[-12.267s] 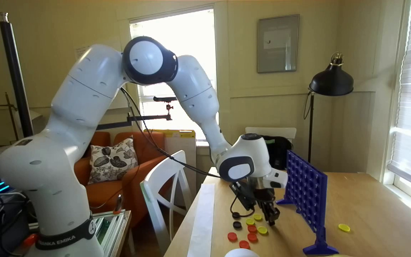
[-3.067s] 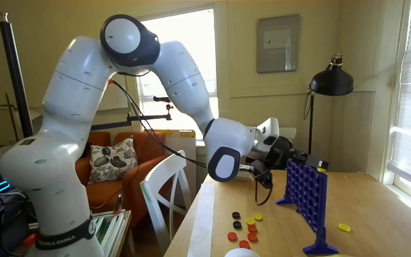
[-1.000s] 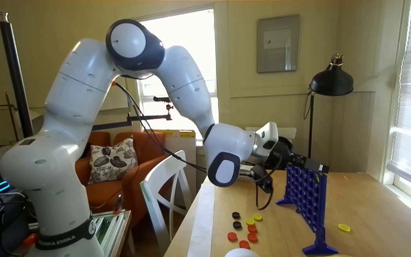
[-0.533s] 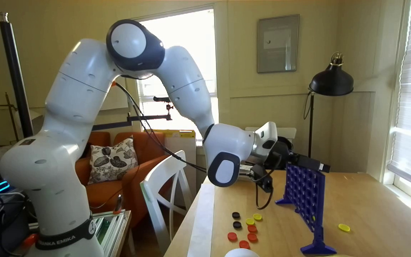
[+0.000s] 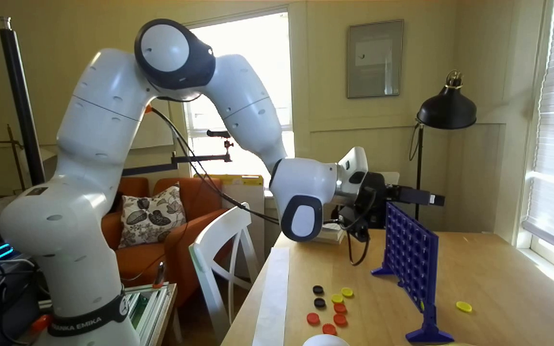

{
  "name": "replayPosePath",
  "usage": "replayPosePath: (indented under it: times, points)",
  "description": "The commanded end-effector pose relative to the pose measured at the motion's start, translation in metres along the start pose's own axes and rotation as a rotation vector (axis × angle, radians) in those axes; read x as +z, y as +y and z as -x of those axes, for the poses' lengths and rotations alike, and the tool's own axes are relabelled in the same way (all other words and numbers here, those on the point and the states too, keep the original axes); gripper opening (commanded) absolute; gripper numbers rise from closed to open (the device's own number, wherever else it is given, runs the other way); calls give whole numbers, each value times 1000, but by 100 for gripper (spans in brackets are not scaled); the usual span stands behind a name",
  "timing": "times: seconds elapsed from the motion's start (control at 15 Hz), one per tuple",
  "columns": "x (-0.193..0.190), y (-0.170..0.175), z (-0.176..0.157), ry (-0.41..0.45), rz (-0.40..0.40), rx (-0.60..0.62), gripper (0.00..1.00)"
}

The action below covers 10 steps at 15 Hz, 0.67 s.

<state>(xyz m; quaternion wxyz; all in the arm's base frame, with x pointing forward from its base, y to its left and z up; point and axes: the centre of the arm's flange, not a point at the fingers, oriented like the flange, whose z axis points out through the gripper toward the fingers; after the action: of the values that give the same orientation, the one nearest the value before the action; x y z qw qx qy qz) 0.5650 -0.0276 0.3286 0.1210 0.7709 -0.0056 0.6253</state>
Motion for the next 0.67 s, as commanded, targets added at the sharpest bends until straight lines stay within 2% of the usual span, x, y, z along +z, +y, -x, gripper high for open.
replayPosePath:
  times: [0.0, 0.33, 0.6]
  points:
    - [-17, 8, -26, -52, -25, 70, 100]
    - [-28, 10, -49, -288, -107, 162, 100]
    - [-38, 4, -56, -488, -196, 187, 100]
